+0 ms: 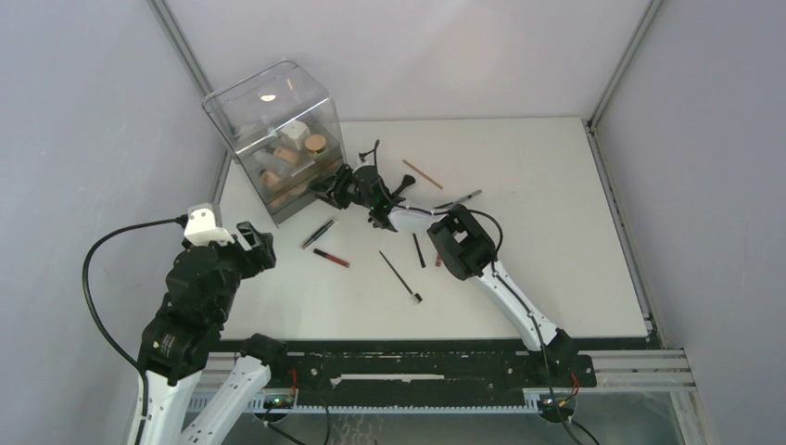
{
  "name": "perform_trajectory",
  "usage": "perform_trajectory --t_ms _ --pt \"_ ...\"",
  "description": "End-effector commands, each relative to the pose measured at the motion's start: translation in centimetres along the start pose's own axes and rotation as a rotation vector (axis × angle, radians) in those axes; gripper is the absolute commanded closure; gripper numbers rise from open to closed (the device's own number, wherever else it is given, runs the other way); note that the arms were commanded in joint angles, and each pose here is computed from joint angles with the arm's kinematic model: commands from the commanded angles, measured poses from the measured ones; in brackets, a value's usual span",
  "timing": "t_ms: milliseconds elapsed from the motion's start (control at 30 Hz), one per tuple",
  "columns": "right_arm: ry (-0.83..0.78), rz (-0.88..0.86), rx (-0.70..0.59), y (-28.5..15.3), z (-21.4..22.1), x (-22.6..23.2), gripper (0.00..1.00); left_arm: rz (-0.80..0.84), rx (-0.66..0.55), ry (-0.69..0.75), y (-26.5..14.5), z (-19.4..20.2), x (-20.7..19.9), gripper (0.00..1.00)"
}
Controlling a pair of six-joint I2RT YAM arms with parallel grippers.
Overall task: Organize the makeup
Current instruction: Open the drawer in the storage box.
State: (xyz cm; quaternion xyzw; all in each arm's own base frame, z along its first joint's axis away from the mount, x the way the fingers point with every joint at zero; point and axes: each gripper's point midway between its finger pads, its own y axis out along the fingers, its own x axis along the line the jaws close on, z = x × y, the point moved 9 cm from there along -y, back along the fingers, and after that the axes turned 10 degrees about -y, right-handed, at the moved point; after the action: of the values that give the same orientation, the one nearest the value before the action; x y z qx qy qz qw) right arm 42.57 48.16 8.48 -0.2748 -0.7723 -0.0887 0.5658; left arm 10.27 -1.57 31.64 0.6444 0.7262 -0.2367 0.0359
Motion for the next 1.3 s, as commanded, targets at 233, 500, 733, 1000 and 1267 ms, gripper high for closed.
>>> perform_trajectory --t_ms 233,500,733,1000,1267 --pt "0.009 -0.035 -0.071 0.6 -1.2 0.9 0.55 -0.002 -0.029 0.015 -0.1 -0.3 0.2 0.23" --pt "-0.007 -0.083 -0.093 1.1 -1.7 2.0 0.73 -0.007 -0.018 0.018 0.2 -0.1 0.2 0.23" --pt "0.017 -0.083 -0.063 0.5 -1.8 1.6 1.0 -0.01 -0.017 0.022 0.2 -0.1 0.2 0.23" --pt "0.002 -0.089 -0.066 -3.3 -0.9 1.3 1.0 -0.005 -0.004 0.029 0.4 -0.1 0.0 0.22" --pt "0.04 -0.079 -0.048 -6.8 1.0 -0.6 1.0 -0.001 0.009 0.026 0.6 0.1 -0.2 0.22"
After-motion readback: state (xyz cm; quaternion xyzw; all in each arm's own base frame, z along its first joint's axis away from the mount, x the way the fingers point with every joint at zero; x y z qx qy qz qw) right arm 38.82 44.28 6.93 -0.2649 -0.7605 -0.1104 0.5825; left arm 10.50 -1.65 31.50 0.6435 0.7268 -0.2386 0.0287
